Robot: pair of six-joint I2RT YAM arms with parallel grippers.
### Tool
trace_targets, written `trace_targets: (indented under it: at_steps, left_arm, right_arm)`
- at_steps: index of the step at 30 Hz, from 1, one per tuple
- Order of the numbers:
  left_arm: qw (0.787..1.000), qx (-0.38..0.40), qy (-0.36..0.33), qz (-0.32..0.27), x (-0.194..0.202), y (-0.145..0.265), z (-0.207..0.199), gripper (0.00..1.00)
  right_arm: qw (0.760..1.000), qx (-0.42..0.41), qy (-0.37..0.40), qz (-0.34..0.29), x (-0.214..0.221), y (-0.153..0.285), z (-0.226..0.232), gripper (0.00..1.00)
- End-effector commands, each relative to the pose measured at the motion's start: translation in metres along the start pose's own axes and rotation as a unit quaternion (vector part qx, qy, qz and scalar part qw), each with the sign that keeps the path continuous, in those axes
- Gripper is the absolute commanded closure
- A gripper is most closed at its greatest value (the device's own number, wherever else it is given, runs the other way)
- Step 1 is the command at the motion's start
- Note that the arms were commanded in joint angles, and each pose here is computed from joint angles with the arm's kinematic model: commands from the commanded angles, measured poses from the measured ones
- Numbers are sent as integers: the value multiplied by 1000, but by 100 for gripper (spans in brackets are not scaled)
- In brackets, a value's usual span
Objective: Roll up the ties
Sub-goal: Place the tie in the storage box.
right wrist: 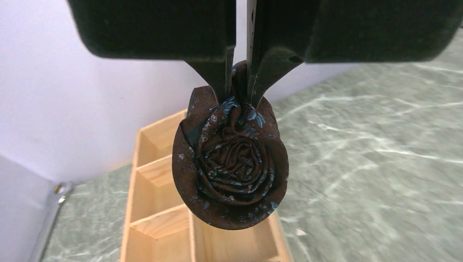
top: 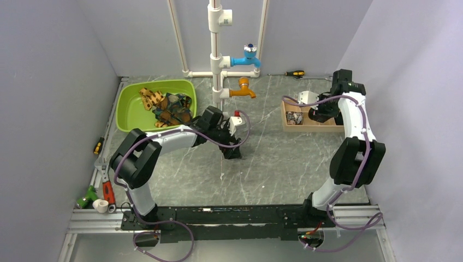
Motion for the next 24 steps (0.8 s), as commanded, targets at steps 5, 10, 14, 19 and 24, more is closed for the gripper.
trace_targets:
  at_steps: [5,10,14,19,24]
  left_arm:
    - [999,19,26,-16,-13,7,-6,0]
    - [999,21,29,-18,-16,6,-5,0]
    - [999,21,33,-15,-17,5,-3,1]
    - [999,24,36,-15,-16,7,-3,1]
    - [999,15,41,-18,-16,9,-1,1]
  right_arm:
    - [993,18,95,66,27,-3,-40,100]
    - [988,-6,124,91,43,-13,-31,100]
    - [985,-20,119,124,63,-27,-31,100]
    - [985,-37,113,124,69,-41,-34,100]
    - [985,-52,112,122,74,-58,-30,100]
Point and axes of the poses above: each gripper's point midway between its finger pads, its own y axis back along the fingers, its own z axis along the line the jaws close on, x = y × z, the point moved 3 cm from there along y, back along the fingers, and after that the axes turned 13 degrees about y, right-handed, at the moved point
